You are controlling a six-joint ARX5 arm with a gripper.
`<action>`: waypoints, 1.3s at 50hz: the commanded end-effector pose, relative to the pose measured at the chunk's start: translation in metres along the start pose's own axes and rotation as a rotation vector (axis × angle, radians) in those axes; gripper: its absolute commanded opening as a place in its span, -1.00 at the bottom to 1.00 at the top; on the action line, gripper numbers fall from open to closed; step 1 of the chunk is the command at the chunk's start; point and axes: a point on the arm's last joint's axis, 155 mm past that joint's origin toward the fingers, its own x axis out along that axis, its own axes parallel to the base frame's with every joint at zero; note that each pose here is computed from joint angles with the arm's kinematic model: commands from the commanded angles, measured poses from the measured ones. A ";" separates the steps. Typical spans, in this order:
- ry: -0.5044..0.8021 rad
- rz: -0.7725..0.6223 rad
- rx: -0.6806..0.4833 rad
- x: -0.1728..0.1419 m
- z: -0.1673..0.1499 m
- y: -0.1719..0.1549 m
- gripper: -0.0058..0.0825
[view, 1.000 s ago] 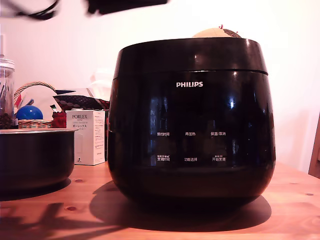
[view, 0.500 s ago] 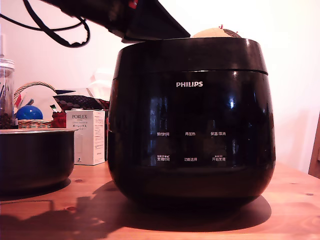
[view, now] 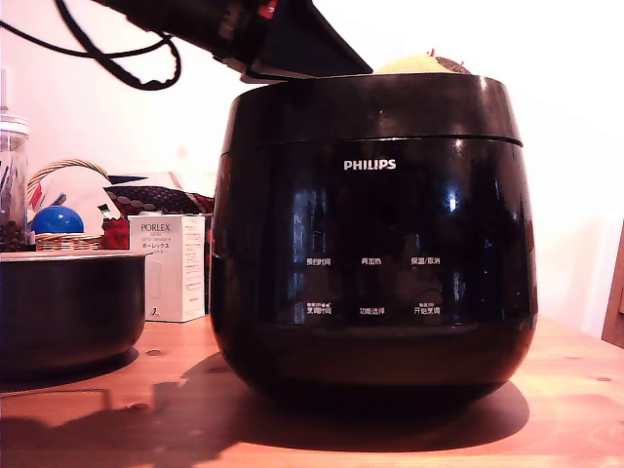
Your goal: Open the rice cooker by pressing the large metal button on the top of its lid with medium force
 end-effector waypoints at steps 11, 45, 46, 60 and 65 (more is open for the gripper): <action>0.247 -0.060 -0.096 0.011 -0.084 -0.017 -0.92; 0.166 0.024 -0.013 0.016 -0.063 0.003 -0.92; 0.145 0.031 -0.014 0.017 -0.058 0.004 -0.92; -0.083 0.079 -0.051 0.007 0.007 0.016 -0.92; -0.151 0.105 -0.098 -0.003 0.028 0.021 -0.92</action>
